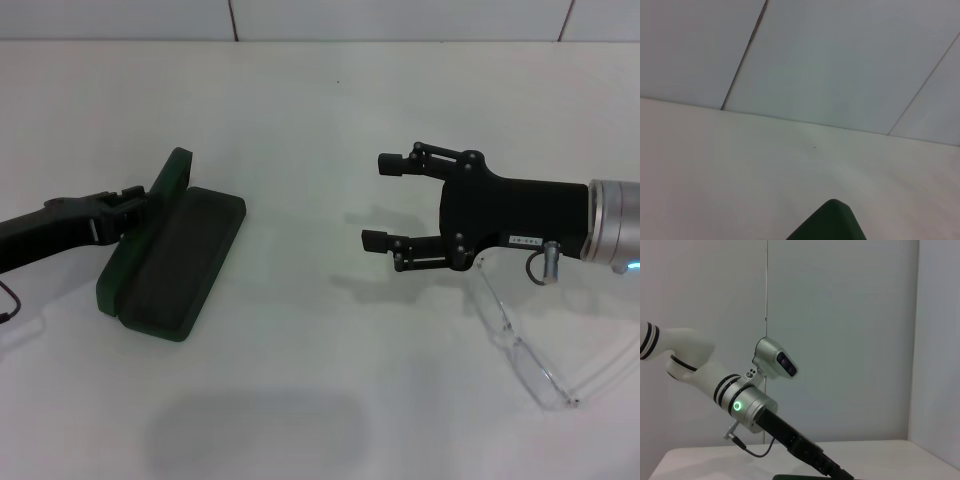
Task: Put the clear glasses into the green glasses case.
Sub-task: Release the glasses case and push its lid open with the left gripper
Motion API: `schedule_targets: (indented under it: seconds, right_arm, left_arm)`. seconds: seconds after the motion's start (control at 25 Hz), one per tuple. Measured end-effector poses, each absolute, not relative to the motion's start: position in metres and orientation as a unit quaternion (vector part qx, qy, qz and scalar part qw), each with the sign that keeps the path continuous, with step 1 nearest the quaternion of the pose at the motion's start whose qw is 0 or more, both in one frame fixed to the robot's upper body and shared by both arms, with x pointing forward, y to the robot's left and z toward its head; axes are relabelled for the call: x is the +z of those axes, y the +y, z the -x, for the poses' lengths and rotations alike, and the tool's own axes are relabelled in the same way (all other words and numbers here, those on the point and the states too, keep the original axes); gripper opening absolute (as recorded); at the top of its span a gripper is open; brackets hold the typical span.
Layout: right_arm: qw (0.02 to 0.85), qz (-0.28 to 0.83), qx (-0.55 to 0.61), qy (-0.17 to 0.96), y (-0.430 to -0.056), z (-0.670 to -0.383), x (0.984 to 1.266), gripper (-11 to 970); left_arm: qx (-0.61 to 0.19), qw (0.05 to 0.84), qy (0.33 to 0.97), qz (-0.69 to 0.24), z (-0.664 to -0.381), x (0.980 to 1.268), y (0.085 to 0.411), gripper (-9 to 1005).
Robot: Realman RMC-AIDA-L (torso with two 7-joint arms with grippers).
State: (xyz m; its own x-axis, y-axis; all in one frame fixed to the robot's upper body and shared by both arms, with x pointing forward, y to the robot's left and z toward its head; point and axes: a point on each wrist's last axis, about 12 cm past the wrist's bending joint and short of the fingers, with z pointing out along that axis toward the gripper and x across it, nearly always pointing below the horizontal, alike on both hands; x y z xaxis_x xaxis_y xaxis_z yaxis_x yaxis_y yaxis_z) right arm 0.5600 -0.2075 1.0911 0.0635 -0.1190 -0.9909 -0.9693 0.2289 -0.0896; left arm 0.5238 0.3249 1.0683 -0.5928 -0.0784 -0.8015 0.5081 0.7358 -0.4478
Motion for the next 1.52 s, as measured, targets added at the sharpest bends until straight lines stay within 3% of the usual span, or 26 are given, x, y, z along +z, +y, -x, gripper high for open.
schedule_targets:
  seconds: [0.16, 0.72, 0.96, 1.36, 1.52]
  right_arm:
    - [0.546, 0.483, 0.389, 0.563, -0.208, -0.56, 1.091, 868]
    - [0.546, 0.483, 0.388, 0.564, -0.209, -0.56, 1.091, 868]
    - [0.546, 0.483, 0.388, 0.564, -0.209, -0.56, 1.091, 868]
    - [0.545, 0.482, 0.382, 0.569, -0.208, -0.562, 1.09, 868]
    - [0.542, 0.485, 0.381, 0.571, -0.207, -0.561, 1.088, 869]
  left_arm:
    - [-0.339, 0.432, 0.824, -0.137, -0.525, 1.069, 0.324, 310]
    - [-0.339, 0.435, 0.82, -0.154, -0.533, 1.077, 0.323, 165]
    - [-0.351, 0.425, 0.817, -0.169, -0.529, 1.078, 0.321, 207]
    - [-0.318, 0.429, 0.825, -0.187, -0.527, 1.068, 0.321, 644]
    - [-0.297, 0.44, 0.823, -0.202, -0.527, 1.065, 0.321, 651]
